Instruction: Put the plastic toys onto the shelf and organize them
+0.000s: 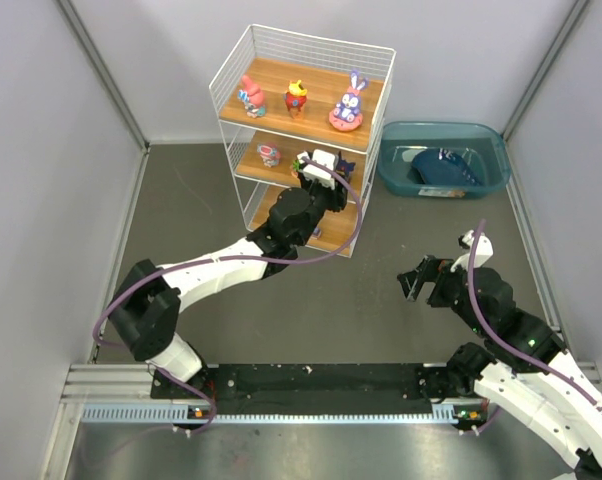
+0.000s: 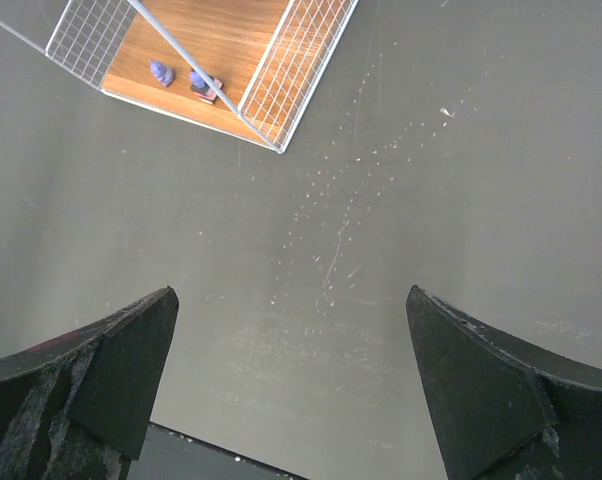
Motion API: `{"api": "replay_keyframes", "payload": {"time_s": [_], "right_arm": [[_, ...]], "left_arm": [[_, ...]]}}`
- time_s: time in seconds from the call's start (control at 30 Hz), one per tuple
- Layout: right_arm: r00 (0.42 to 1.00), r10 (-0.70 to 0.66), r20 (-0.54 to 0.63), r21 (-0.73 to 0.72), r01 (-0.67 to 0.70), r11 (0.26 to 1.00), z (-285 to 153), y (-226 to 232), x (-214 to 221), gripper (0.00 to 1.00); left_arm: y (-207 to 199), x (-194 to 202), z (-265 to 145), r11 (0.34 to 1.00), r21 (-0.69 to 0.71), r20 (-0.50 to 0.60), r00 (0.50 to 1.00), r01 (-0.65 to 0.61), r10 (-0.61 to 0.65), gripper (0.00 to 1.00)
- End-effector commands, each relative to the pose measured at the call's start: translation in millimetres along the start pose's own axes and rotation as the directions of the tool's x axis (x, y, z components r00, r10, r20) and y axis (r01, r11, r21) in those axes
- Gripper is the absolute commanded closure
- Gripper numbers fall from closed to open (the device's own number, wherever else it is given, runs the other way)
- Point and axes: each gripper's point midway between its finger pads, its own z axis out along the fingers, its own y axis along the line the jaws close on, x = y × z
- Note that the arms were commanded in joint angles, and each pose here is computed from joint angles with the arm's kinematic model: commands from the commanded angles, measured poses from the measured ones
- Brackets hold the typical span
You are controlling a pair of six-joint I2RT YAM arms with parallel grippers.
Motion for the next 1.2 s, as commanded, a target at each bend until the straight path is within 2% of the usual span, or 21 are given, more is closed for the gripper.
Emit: {"api": "replay_keyframes", "payload": {"time_s": [0.0, 0.03, 0.13, 0.33, 0.37, 0.47, 0.6, 1.17], "right_arm": [[0.999, 0.013, 0.042, 0.010, -0.013, 1.000, -4.2, 0.0, -13.6, 0.01], [0.999, 0.011, 0.041, 0.012, -0.012, 1.000, -3.9, -0.4, -13.5, 0.01], [0.999, 0.012, 0.041, 0.011, -0.013, 1.000, -3.9, -0.1, -13.4, 0.01], [0.999, 0.008, 0.038, 0.012, -0.009, 1.000, -3.4, -0.5, -12.6, 0.01], [0.999, 0.010, 0.038, 0.012, -0.010, 1.000, -3.4, -0.5, -12.6, 0.01], [0.999, 0.011, 0.040, 0.013, -0.011, 1.000, -3.6, -0.7, -13.0, 0.01], [0.999, 0.012, 0.040, 0.016, -0.013, 1.000, -3.3, -1.4, -12.7, 0.01], [0.999, 0.012, 0.035, 0.016, -0.013, 1.000, -2.4, -0.6, -12.2, 0.01]], "left_arm": [[-4.3, -31.0, 6.8, 0.999, 0.016, 0.103, 0.994, 0.044, -0.045, 0.89], [-4.6, -29.8, 7.0, 0.999, 0.017, 0.100, 0.994, 0.041, -0.043, 0.83], [-6.1, -28.7, 7.2, 0.999, 0.026, 0.097, 0.995, 0.036, -0.039, 0.75], [-5.6, -25.7, 7.3, 0.999, 0.026, 0.090, 0.995, 0.035, -0.037, 0.65], [-5.1, -25.7, 7.5, 0.999, 0.026, 0.090, 0.995, 0.035, -0.037, 0.58], [-5.3, -25.1, 6.4, 0.999, 0.026, 0.089, 0.995, 0.036, -0.038, 0.48], [-5.0, -25.5, 5.7, 0.999, 0.026, 0.090, 0.995, 0.037, -0.039, 0.39], [-1.3, -25.2, 2.1, 0.999, 0.013, 0.096, 0.994, 0.041, -0.042, 0.33]]}}
